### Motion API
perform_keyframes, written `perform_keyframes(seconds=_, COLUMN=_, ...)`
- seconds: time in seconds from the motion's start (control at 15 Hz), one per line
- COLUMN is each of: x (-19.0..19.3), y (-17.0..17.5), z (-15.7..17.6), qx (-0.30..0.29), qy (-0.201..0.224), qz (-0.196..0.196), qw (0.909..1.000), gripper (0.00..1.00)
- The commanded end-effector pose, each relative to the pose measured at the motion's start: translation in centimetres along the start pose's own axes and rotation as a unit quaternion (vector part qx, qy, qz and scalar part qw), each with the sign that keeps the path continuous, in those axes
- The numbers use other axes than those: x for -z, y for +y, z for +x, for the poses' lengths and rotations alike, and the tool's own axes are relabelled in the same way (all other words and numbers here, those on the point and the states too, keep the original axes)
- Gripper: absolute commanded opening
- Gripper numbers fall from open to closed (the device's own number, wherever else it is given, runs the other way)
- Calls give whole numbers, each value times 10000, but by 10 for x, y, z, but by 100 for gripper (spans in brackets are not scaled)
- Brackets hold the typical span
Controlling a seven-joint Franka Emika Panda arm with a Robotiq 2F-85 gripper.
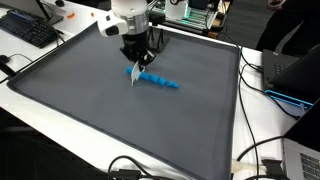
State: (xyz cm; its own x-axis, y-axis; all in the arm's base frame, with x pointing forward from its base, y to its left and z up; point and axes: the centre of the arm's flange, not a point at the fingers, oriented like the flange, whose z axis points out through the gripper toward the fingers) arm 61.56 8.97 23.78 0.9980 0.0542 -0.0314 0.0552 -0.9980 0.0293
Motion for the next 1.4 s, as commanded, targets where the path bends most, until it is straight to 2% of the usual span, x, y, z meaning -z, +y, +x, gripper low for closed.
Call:
perform_keyframes(seconds=0.0, x=-18, y=-7, z=-14, qx=-47, qy=-301, qz=76, qw=9995, gripper=1)
perform_keyframes(seconds=0.4, x=9, y=-2, z=-17, qx=-47, qy=-252, qz=-7, qw=9997, gripper=1)
perform_keyframes(seconds=0.73, x=46, y=7, z=-24, qx=-327, qy=-61, qz=138, qw=9994, gripper=1)
perform_keyframes(seconds=0.87, x=63, y=11, z=-29, qx=-731, qy=-35, qz=407, qw=9965, gripper=1)
perform_keyframes(seconds=1.13, x=93, y=14, z=-45, qx=-1708, qy=-155, qz=500, qw=9839, gripper=1)
perform_keyframes(seconds=1.33, x=107, y=9, z=-61, qx=-2534, qy=-275, qz=386, qw=9662, gripper=1)
